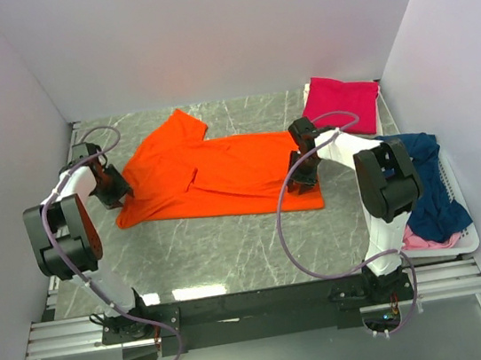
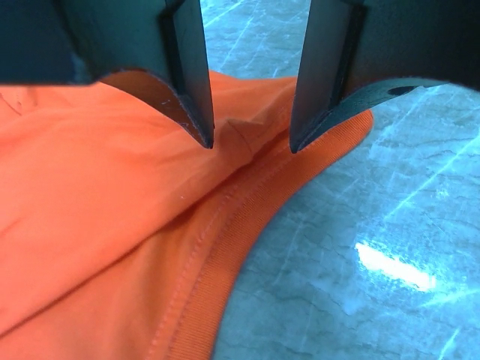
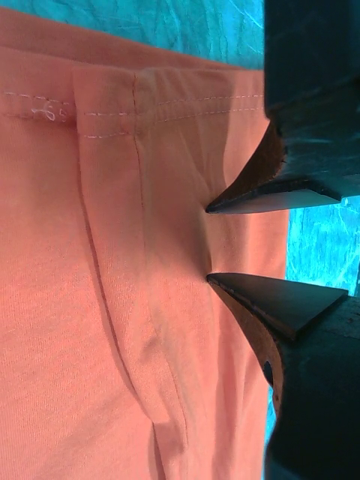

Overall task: Fold and stack the t-shirts
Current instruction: Fold the tshirt

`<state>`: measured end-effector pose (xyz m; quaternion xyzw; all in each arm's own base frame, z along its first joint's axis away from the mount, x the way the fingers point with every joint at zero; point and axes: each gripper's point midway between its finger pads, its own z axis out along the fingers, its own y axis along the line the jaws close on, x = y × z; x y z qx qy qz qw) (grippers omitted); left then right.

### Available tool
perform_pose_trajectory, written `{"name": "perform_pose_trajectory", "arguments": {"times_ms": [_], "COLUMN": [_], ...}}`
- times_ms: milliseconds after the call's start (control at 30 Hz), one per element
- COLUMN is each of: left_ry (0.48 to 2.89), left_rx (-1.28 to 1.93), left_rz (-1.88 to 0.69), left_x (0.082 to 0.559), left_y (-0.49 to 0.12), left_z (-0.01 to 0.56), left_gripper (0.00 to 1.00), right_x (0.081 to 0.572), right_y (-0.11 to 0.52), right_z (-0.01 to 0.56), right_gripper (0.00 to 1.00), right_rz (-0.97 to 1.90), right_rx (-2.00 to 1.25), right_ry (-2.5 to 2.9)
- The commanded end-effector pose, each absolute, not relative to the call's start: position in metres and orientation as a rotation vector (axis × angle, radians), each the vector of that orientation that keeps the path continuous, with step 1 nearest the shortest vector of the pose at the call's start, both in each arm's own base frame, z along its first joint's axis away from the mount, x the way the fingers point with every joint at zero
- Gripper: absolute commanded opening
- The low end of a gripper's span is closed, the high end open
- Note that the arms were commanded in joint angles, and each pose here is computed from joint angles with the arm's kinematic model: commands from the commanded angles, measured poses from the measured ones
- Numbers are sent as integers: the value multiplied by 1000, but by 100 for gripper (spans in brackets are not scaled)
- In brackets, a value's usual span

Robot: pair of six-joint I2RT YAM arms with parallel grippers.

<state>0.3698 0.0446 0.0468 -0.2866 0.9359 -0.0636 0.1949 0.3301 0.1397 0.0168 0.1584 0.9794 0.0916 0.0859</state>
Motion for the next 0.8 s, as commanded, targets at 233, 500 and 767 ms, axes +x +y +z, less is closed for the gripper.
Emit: {"name": "perform_pose_trajectory", "arguments": {"times_ms": [233,500,767], "left_ry": [2524,2576,2606], "left_rx": [-705,-676,-675], "left_rz": [-273,-267,-192], "left_x": [379,381,387], "left_y": [35,27,30], "left_z": [76,61,50], "left_gripper": [53,52,38], "right_x": [326,327,323], "right_y": [118,118,118], "right_z": [3,6,3], "right_gripper": [45,45,45], "right_rz": [166,168,164], "right_rx": [520,523,534], "right_ry": [2920,2915,2923]}}
